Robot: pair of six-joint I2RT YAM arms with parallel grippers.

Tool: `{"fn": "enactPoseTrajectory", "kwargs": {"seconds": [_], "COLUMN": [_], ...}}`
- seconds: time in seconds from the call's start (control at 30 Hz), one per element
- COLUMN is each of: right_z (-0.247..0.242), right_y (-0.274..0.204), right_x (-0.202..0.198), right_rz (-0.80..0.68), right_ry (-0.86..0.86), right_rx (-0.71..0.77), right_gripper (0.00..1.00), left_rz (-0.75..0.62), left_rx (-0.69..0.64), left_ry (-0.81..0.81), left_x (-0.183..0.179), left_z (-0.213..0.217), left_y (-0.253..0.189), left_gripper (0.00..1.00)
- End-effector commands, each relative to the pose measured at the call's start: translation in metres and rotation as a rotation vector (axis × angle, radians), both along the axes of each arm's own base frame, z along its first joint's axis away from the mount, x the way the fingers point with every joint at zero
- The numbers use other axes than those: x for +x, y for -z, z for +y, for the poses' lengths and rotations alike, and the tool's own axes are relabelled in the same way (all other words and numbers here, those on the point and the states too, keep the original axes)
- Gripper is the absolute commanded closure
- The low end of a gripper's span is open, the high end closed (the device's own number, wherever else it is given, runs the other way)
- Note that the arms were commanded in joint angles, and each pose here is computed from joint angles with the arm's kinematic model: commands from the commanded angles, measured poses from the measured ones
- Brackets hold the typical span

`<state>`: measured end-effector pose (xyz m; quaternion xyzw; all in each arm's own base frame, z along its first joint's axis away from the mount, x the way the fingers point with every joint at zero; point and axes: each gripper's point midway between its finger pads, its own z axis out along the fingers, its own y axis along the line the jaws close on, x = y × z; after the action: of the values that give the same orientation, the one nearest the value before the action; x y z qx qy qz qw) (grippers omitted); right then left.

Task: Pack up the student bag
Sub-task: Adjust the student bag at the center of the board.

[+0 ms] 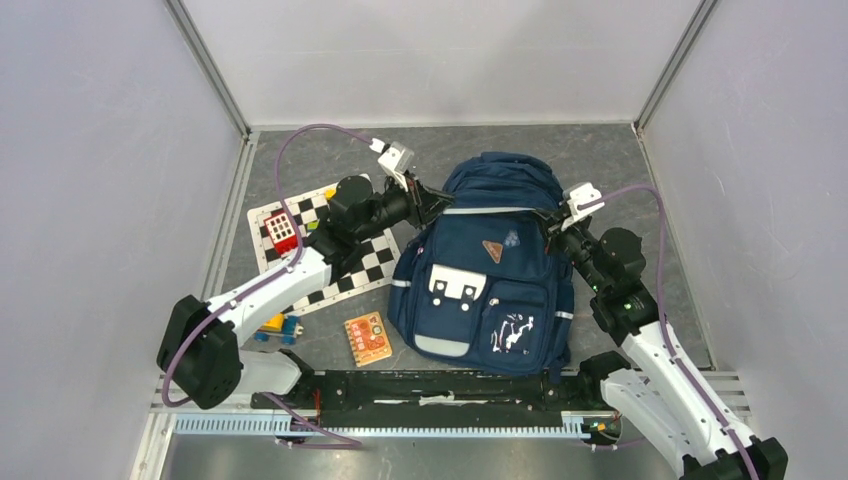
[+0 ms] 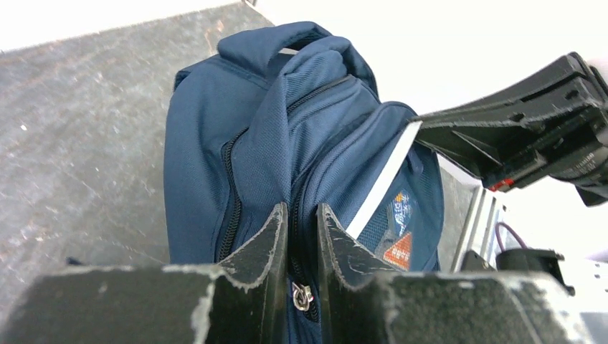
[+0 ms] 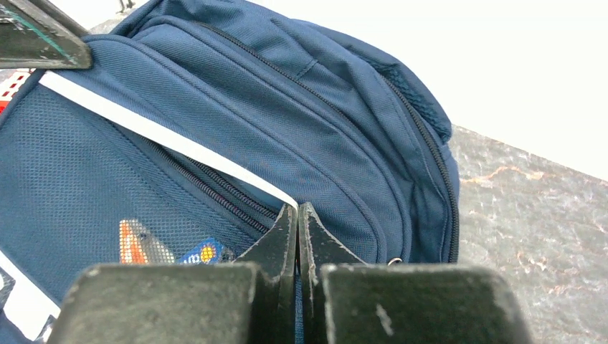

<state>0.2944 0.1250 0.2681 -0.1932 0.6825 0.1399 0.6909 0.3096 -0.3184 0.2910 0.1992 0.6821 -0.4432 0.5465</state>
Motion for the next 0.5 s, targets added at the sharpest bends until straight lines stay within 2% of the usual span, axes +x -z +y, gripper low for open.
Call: {"fn": "enactPoseTrajectory", "kwargs": {"seconds": [0.0, 0.17, 0.2, 0.3, 0.4, 0.47], "right_z": [-0.023, -0.027, -0.028, -0.034, -0.037, -0.037], "right_y": [-0.024, -0.015, -0.014, -0.014, -0.01, -0.002], "right_x": [0.001, -0.004, -0.005, -0.008, -0.014, -0.018], "right_rz": [-0.08, -0.04, -0.027, 0.027, 0.14, 0.214], "right_ry": [0.119, 0.135, 0.143, 0.182, 0.218, 0.235], "right_rx": [0.031, 0.036, 0.054, 0.101, 0.148, 0.17], "right_gripper": [1.0, 0.99, 0.95, 0.71, 0.58, 0.44], "left_rz": [-0.192, -0.196, -0.189, -0.136, -0.084, -0.037], "left_rx": [-0.167, -0.17, -0.173, -0.191, -0.182, -0.153], "left_ry": [0.111, 0.114, 0.11, 0.057, 0.021, 0.005], "left_x": [-0.042, -0.047, -0.046, -0.039, -0.032, -0.027], "left_z": [0.002, 0.005, 0.004, 0.007, 0.008, 0.007], "left_y": [-0.081, -0.088, -0.088, -0.086, -0.078, -0.067], "left_gripper": [0.98, 0.98, 0.98, 0.98, 0.98, 0.98]}}
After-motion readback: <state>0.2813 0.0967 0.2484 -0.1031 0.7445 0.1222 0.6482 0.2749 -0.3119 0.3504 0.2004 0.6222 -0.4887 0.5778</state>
